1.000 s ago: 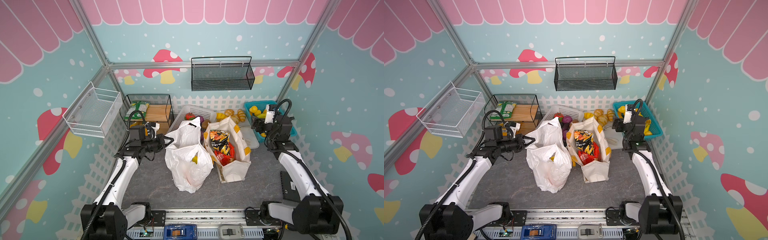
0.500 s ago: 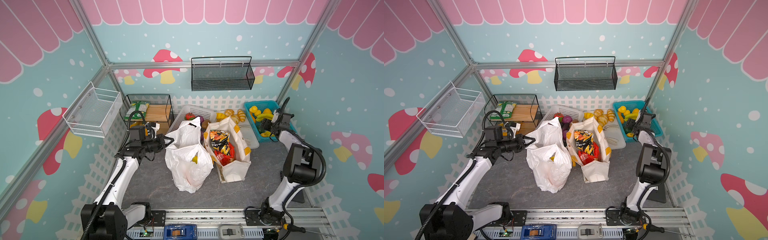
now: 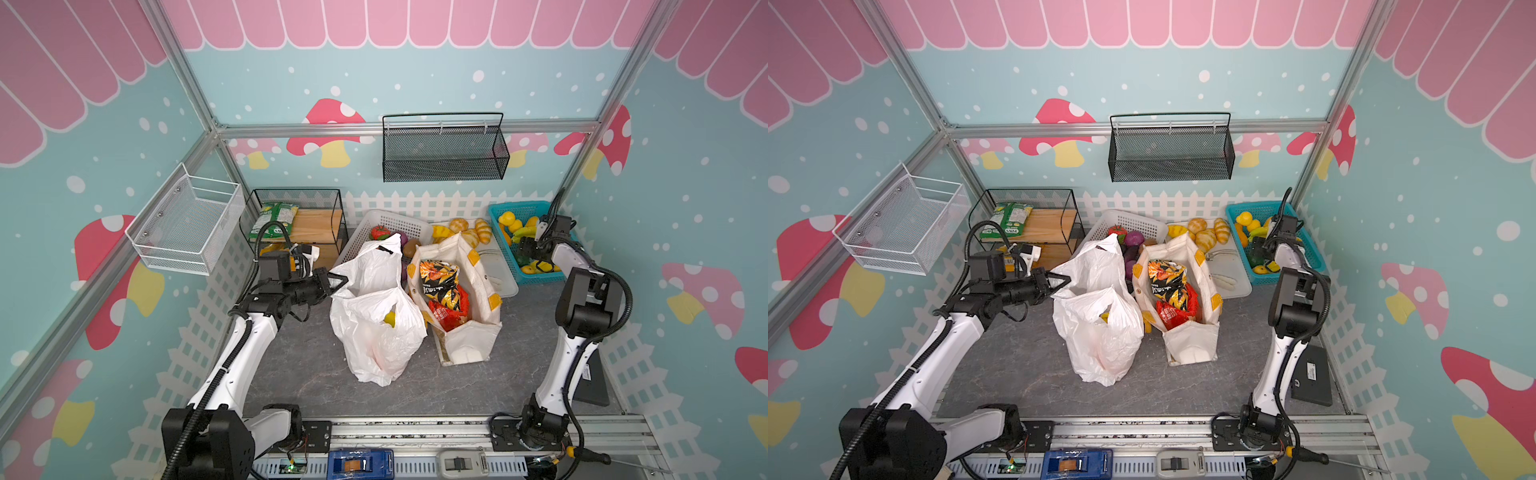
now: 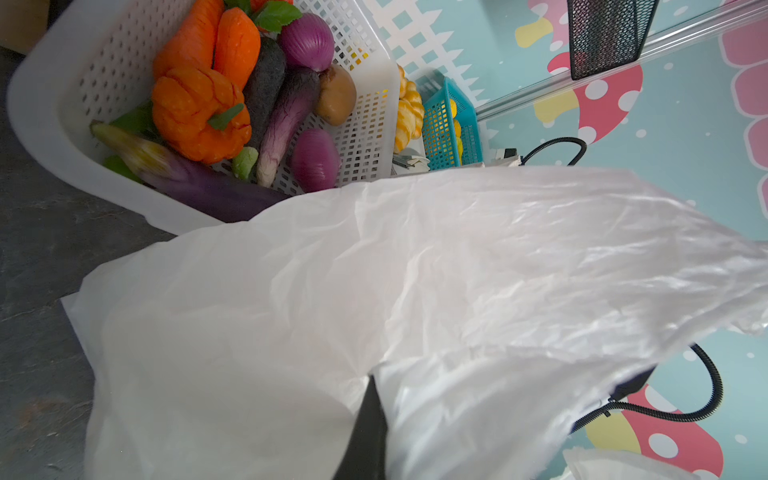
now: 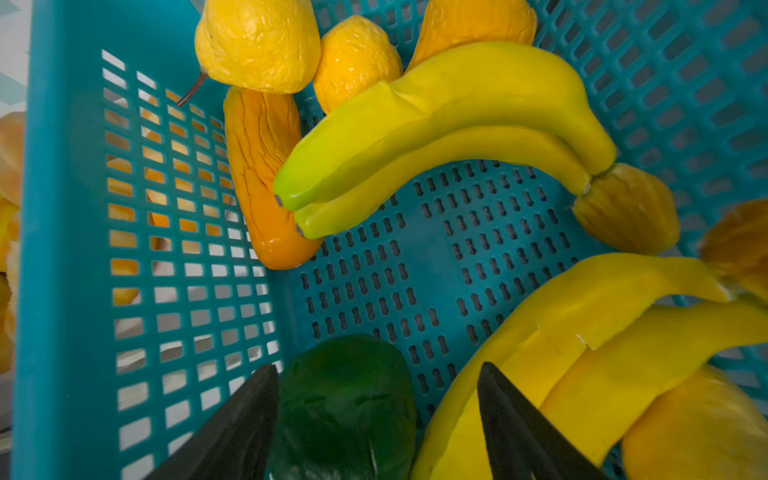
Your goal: Place the mixed food into the grocery bags and tie them
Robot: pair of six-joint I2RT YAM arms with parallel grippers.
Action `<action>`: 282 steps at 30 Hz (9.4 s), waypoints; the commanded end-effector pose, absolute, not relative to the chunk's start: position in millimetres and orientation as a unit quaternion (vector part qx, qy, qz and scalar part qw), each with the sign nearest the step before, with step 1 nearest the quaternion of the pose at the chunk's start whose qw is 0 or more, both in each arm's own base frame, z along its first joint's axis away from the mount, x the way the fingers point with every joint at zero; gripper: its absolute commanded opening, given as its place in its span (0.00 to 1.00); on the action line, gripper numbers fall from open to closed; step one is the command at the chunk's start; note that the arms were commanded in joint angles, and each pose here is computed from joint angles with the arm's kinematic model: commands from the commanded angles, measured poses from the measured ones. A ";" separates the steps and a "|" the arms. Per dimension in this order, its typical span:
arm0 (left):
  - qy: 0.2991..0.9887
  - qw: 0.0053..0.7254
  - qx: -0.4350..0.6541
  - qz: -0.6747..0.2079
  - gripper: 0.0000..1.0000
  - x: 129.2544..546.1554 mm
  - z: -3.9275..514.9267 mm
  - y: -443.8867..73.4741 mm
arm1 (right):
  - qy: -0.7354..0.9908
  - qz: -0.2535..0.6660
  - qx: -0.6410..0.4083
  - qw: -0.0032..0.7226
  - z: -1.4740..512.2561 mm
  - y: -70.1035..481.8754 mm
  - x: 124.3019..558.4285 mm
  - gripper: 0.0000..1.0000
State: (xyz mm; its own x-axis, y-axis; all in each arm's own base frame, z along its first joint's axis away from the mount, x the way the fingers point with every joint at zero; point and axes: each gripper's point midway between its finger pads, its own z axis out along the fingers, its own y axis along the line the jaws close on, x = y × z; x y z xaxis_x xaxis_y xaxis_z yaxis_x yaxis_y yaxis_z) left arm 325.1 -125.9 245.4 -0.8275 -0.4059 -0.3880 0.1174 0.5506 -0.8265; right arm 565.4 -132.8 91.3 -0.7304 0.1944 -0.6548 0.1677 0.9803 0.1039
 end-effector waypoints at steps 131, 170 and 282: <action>0.831 0.278 -0.089 -0.473 0.00 324.5 241.4 -127.7 | 0.526 0.232 -0.504 0.644 347.0 373.7 290.7 0.22; 0.782 0.525 0.317 -0.116 0.69 236.1 342.7 -281.5 | 0.661 0.450 -0.362 0.479 322.3 337.1 331.1 0.02; 0.719 0.565 0.068 -0.399 0.00 283.6 402.2 -119.5 | 0.675 0.214 -0.297 0.641 413.2 276.6 342.8 0.70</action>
